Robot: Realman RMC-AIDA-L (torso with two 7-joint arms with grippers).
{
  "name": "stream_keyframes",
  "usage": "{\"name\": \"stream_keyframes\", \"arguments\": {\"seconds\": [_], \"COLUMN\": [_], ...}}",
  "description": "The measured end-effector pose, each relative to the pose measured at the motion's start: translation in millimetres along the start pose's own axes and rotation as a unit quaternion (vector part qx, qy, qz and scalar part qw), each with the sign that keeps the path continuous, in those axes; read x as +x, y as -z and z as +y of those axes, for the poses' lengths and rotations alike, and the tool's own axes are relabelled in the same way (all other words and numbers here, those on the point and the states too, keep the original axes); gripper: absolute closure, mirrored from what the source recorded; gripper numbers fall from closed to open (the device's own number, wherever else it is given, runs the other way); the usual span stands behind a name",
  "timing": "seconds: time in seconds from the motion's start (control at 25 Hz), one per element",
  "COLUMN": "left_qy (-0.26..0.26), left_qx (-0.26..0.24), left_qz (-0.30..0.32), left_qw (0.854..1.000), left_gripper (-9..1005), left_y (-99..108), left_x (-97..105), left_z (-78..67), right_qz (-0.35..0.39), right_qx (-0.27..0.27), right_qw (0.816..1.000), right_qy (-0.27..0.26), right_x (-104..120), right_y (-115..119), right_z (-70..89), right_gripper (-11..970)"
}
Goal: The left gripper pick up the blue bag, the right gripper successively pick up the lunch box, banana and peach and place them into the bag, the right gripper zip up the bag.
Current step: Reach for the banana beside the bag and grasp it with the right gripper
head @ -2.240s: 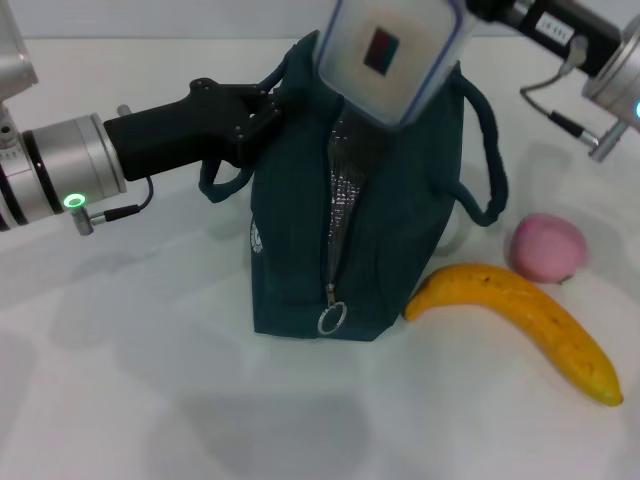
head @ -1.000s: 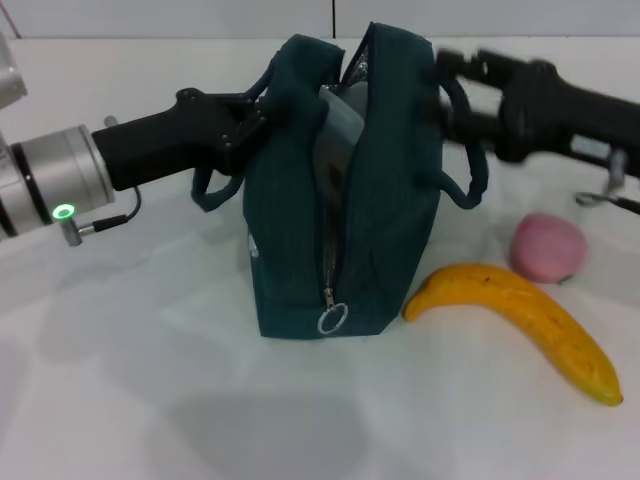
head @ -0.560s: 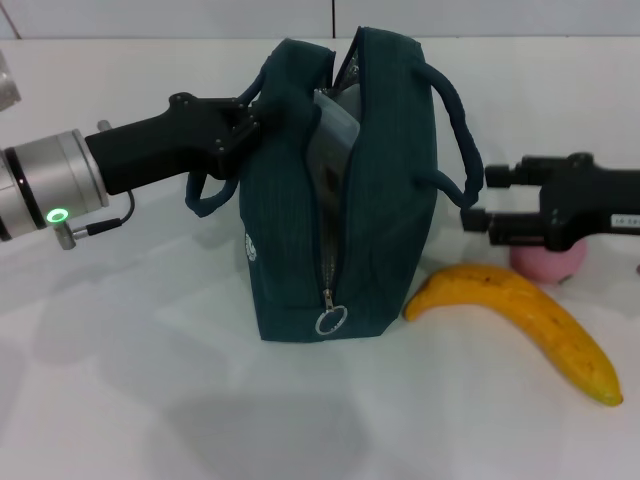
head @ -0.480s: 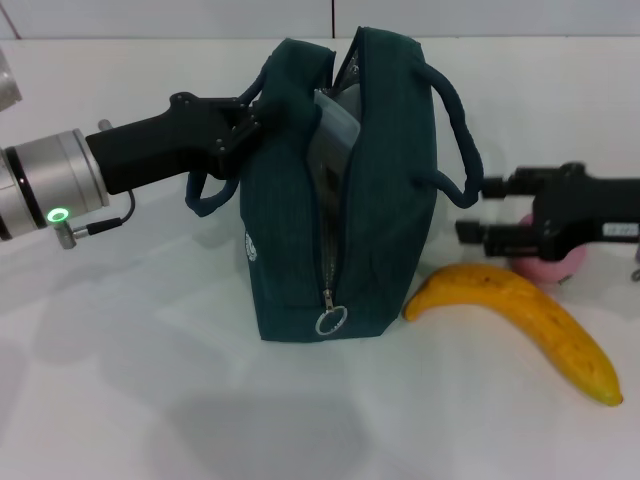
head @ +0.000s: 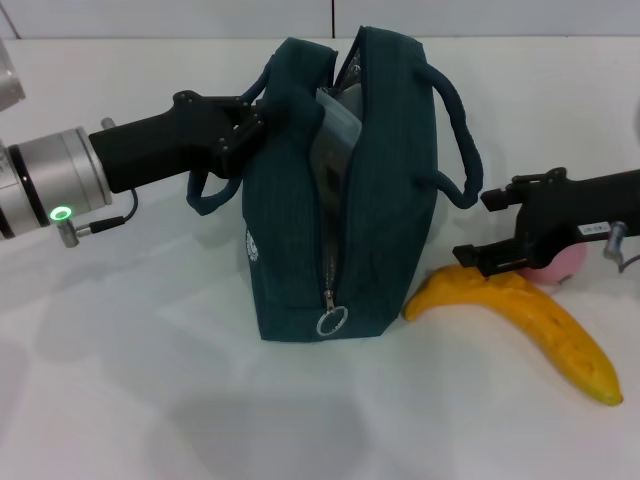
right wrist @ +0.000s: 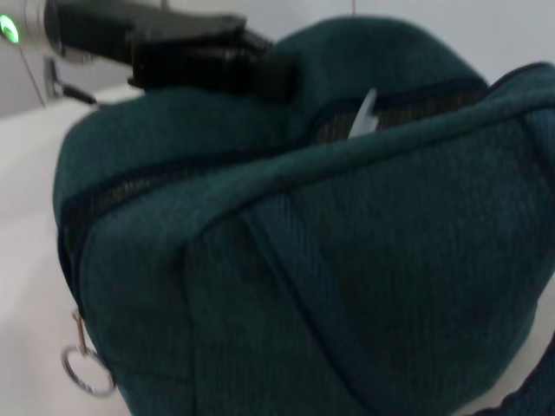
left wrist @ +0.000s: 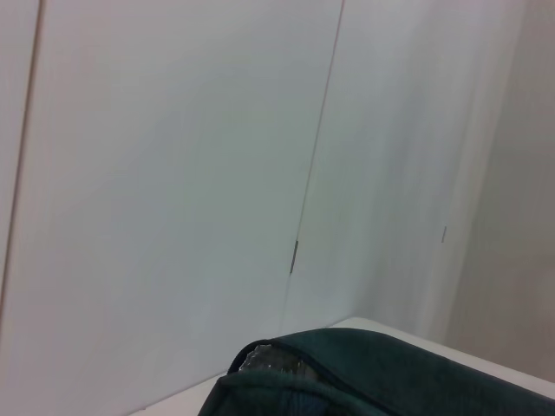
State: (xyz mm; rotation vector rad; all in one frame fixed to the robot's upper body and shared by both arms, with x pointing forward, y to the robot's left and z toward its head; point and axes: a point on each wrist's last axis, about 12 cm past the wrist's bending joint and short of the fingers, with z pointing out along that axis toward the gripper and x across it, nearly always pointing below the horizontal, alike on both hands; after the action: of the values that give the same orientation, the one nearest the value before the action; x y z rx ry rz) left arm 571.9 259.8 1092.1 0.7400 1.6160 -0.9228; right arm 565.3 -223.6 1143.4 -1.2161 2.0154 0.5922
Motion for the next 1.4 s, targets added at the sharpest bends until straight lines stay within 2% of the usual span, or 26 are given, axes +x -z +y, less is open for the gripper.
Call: {"name": "stream_keyframes", "arguments": {"seconds": [0.24,0.44,0.68,0.96,1.4], "left_qy": [0.000,-0.002,-0.004,-0.004,-0.005], "left_qx": [0.000,0.001,0.004,0.008,0.011], "left_qz": [0.001,0.000,-0.001,-0.002,-0.003], "left_qw": [1.000,1.000,1.000,1.000,1.000], "left_gripper": [953,953,953,953,952], "left_y": [0.1,-0.9,-3.5,-7.0,-10.0], "left_x": [-0.2,-1.4,-3.7,-4.5,-5.2], "left_z": [0.2,0.5,0.8,-0.4,-1.3], "right_qz": [0.074,0.100,0.147,0.168,0.193], "right_qx": [0.003,-0.008,-0.011,-0.018,-0.018], "right_qw": [0.997,0.994,0.988,0.984,0.980], "right_qy": [0.025,0.034,0.049,0.046,0.039], "right_x": [-23.9,-32.3,-34.0,-32.9,-26.8], "right_y": [-14.0,-18.7,-31.4,-41.5,-51.0], "right_z": [1.4,3.1,10.1,12.2,7.0], "right_gripper": [121,123,125,127,136]}}
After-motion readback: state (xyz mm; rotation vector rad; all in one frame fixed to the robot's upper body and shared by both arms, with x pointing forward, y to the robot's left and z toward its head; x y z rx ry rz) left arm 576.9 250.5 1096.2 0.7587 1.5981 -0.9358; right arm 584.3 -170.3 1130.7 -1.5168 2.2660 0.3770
